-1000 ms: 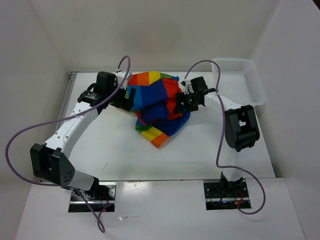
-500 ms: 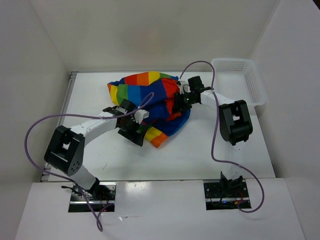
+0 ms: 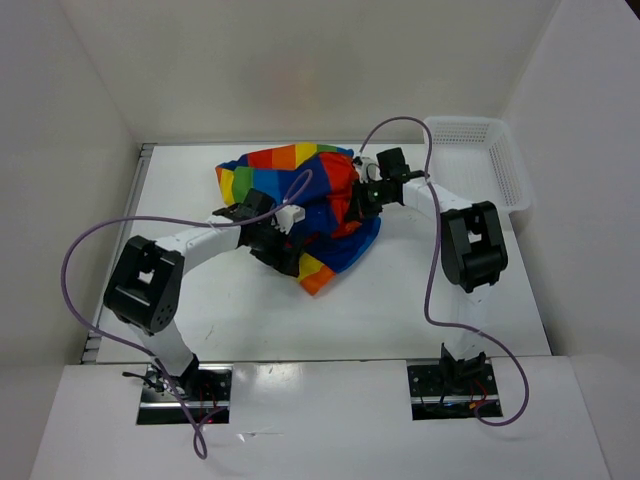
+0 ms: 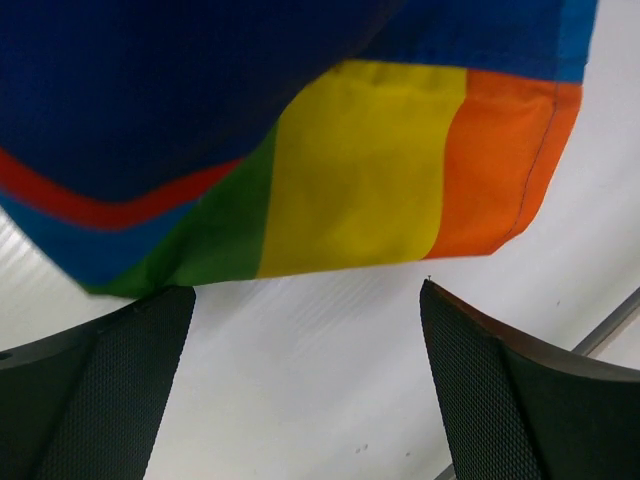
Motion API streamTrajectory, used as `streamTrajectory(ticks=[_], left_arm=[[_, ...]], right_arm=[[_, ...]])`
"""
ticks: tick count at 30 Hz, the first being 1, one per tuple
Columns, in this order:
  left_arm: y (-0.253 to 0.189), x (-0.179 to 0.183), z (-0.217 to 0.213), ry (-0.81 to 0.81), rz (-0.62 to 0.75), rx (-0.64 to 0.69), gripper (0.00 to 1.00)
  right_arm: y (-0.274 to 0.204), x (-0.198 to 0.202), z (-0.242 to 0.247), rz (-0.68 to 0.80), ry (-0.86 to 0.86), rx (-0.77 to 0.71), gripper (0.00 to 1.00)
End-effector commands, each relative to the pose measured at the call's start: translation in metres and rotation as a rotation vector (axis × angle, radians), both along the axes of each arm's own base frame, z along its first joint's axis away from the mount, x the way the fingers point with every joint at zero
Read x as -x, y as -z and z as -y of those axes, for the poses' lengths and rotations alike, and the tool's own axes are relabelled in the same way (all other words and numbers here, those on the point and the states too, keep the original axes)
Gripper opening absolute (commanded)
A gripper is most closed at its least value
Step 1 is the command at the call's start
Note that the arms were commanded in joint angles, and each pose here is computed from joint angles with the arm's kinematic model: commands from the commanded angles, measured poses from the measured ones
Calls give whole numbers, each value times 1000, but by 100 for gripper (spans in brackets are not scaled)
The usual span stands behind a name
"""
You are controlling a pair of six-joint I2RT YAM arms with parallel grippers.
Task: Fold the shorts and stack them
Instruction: Move the shorts to the center of the board, then flatten the shorts out
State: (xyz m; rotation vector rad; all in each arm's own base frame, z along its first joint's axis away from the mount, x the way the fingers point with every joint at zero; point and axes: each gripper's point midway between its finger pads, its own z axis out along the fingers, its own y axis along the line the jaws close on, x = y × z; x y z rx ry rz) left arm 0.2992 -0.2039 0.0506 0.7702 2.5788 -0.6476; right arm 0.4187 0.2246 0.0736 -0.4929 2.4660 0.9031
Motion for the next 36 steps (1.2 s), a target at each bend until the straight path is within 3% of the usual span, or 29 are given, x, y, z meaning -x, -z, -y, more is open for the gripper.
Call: streamTrajectory(ticks=[1, 5, 8, 11, 14, 16, 18, 23, 25, 28, 30, 33, 34, 36], left_arm=[[-5, -15, 21, 44, -2, 124, 100], [13, -20, 23, 42, -23, 115, 100], [37, -28, 13, 7, -34, 38, 100], [52, -33, 4, -21, -36, -26, 90], [49, -40, 4, -29, -22, -40, 62], [45, -48, 4, -35, 1, -43, 15], [49, -52, 4, -39, -2, -54, 0], [16, -106, -10, -133, 157, -130, 0], [10, -130, -58, -268, 215, -241, 0], [-7, -158, -132, -457, 266, -309, 0], [-22, -169, -163, -530, 291, -306, 0], [-54, -174, -165, -545, 341, -281, 2], [-71, -173, -156, -528, 367, -253, 6], [-92, -164, -138, -476, 371, -184, 46]], right_arm=[[-56, -11, -6, 124, -11, -66, 0], [-62, -13, -5, 137, -2, -59, 0], [-70, -17, -6, 150, 4, -67, 0], [-82, -16, -6, 169, 3, -73, 0], [-88, -16, -6, 181, 3, -76, 0], [-99, -13, -7, 186, 6, -97, 0], [-103, -15, -3, 195, 15, -99, 0], [-125, -21, 0, 239, 18, -104, 0], [-136, -28, 11, 261, 43, -107, 0], [-142, -28, 23, 279, 55, -87, 0], [-134, -20, 25, 258, 50, -77, 0], [-134, -15, 23, 242, 43, -94, 0], [-134, -15, 23, 242, 43, -94, 0], [-131, -15, 26, 254, 33, -72, 0]])
